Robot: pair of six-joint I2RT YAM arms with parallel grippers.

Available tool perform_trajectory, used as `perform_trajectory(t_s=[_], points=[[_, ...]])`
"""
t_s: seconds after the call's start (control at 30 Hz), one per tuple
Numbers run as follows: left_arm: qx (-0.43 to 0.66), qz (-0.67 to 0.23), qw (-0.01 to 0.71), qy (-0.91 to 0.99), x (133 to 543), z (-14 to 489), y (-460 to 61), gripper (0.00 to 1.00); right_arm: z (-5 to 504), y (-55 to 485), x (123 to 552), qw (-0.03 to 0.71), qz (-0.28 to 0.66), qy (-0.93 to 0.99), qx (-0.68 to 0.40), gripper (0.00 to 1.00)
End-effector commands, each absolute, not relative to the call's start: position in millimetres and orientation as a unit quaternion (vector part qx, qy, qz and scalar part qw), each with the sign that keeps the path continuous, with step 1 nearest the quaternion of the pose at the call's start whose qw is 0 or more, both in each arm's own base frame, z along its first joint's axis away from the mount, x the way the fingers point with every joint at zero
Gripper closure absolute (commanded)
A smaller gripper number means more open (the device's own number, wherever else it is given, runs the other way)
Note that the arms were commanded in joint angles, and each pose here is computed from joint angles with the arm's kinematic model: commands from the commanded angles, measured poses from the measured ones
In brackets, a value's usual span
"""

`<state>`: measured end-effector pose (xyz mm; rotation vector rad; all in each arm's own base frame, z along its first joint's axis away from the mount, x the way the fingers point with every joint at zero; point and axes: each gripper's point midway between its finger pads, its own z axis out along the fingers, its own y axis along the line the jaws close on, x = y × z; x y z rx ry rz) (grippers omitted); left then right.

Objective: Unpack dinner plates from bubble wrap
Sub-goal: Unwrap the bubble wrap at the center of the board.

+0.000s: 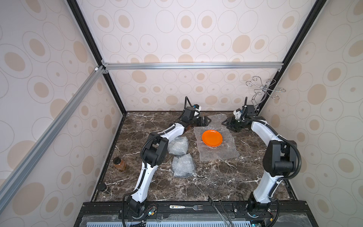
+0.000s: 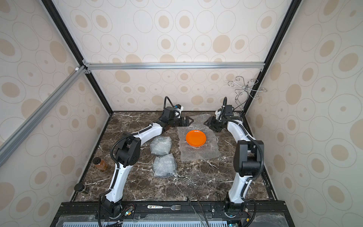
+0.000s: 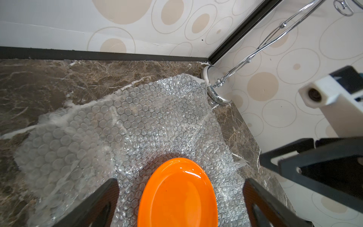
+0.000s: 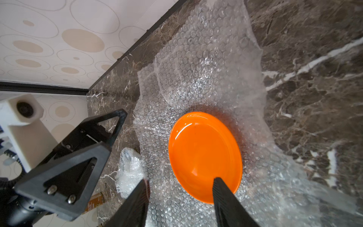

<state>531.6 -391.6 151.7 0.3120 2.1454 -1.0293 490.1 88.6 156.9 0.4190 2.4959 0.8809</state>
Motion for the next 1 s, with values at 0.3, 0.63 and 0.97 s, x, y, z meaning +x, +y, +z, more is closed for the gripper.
perform_trajectory(t_s=[0.3, 0.63, 0.97], points=[[0.102, -0.408, 0.356, 0.835, 544, 135, -389, 0.00, 129, 106, 561, 0.217, 0.324, 0.905, 0.173, 0.45], [0.115, -0.378, 0.335, 0.855, 550, 95, -390, 0.00, 104, 103, 577, 0.205, 0.311, 0.911, 0.179, 0.45], [0.120, -0.364, 0.321, 0.866, 546, 81, -383, 0.00, 77, 99, 577, 0.189, 0.295, 0.919, 0.181, 0.45]])
